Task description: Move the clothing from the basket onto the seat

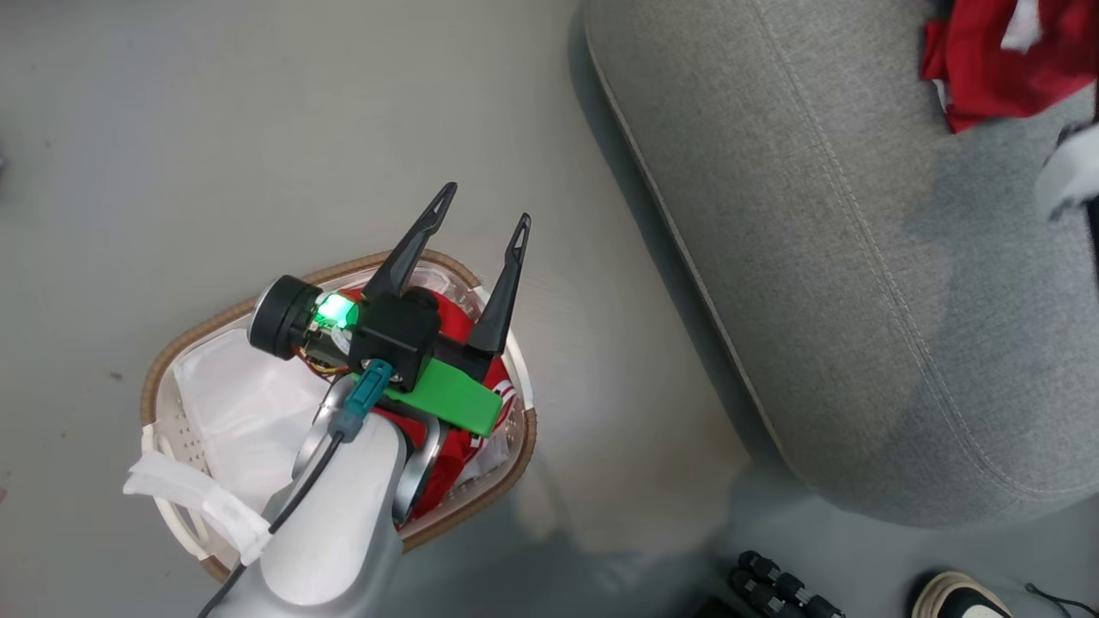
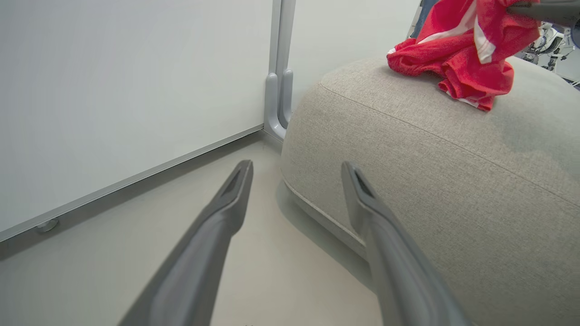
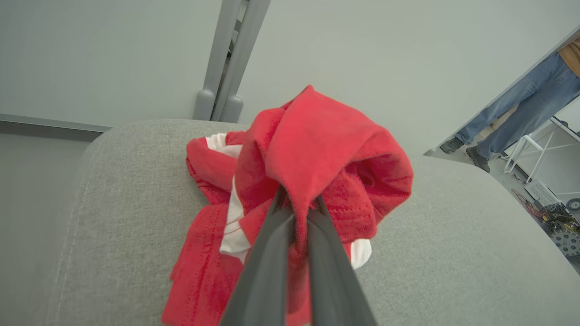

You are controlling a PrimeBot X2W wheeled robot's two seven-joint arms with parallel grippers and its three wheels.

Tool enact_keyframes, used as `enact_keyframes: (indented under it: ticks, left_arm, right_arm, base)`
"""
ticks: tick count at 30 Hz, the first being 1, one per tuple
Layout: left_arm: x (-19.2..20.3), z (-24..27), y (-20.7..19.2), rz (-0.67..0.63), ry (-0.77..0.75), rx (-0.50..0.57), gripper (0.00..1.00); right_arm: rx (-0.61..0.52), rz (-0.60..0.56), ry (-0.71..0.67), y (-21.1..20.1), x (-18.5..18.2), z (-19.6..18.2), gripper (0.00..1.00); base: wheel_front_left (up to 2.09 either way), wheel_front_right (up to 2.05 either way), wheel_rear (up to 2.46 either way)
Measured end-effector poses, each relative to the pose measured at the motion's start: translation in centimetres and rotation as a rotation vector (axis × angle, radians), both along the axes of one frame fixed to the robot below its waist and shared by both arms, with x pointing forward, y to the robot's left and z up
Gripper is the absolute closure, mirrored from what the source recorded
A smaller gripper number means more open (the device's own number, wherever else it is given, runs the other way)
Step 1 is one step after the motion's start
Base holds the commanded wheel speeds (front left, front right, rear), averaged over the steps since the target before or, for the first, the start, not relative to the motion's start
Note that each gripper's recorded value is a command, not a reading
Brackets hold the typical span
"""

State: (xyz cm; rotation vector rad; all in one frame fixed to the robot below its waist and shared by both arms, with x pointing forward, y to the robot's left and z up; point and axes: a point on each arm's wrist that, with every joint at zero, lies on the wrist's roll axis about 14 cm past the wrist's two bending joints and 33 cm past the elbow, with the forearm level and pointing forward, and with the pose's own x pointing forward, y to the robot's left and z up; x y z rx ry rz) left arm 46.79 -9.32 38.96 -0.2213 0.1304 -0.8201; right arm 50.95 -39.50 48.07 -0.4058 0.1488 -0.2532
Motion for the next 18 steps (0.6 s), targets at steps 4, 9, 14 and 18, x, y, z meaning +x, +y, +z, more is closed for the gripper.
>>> enact_keyframes:
  ticks: [4,9,14,18]
  left_arm:
    - [0.1,0.6,0.6,0.019,-0.006,0.005,0.00]
    - [1.0,2.6,2.5,0.105,-0.039,-0.003,0.00]
    - [1.3,3.7,5.0,0.192,-0.054,0.015,0.00]
    - [1.0,4.3,7.2,0.258,-0.058,0.037,0.00]
  right_arm:
    - [0.070,-0.045,0.104,0.6,-4.1,-4.8,0.00]
    - [0.135,-0.110,0.093,0.6,-7.8,-5.6,0.00]
    - [0.193,-0.121,0.065,2.1,-10.2,-5.8,0.00]
    - [0.239,-0.074,0.019,4.6,-10.1,-5.1,0.00]
  base:
    - [0.00,0.00,0.00]
    - [0.00,0.00,0.00]
    - [0.00,0.00,0.00]
    - [0.00,0.00,0.00]
